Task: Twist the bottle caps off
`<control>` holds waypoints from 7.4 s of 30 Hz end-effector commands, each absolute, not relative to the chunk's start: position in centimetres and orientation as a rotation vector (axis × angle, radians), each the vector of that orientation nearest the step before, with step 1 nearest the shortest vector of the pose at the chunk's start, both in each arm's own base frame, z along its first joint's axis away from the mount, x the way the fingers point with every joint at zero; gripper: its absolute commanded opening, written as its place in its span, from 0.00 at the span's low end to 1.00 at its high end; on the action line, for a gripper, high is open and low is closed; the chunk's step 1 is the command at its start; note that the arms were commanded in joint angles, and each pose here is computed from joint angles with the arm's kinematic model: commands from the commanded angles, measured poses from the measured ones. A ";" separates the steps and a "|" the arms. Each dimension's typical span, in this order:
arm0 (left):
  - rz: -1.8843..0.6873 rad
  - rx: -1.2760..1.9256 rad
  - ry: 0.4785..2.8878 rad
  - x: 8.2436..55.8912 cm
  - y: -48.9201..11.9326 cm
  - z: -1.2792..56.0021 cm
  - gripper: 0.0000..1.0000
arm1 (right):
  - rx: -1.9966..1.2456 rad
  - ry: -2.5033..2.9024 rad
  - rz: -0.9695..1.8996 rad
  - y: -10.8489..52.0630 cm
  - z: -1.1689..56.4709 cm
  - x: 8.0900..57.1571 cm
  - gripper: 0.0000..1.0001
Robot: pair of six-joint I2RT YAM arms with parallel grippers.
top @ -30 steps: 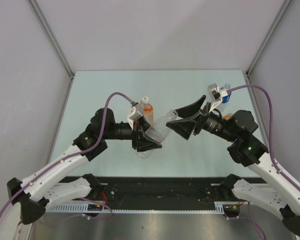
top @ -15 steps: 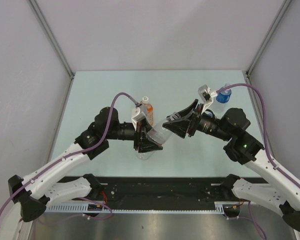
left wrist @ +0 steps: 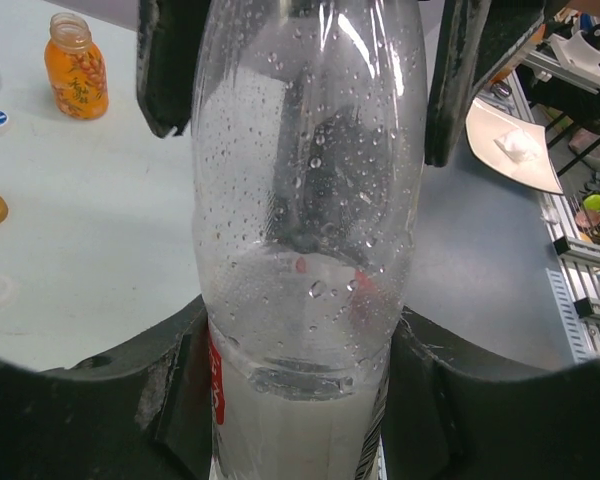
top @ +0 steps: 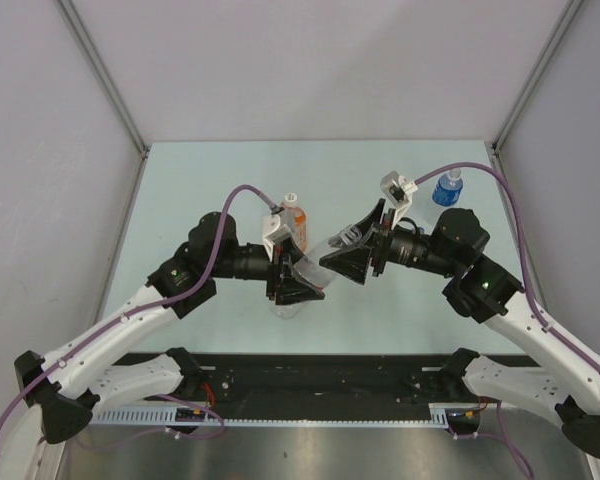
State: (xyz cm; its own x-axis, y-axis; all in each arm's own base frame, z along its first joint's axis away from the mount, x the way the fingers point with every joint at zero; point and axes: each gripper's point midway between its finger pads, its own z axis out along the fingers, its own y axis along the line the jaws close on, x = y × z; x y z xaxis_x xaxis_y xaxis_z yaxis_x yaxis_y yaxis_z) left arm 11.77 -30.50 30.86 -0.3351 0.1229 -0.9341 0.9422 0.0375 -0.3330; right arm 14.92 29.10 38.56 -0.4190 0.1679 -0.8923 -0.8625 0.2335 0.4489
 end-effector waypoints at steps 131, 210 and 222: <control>-0.557 0.373 1.657 20.2 -16.5 30.8 1.00 | 0.055 1.990 0.128 21.2 21.3 43.6 0.72; -0.476 0.036 1.855 20.9 -11.5 25.1 0.99 | -0.247 1.680 0.468 37.7 25.4 36.2 0.78; -0.471 0.051 1.848 20.8 -11.5 25.1 0.98 | -0.248 1.721 0.437 37.8 23.2 37.7 0.42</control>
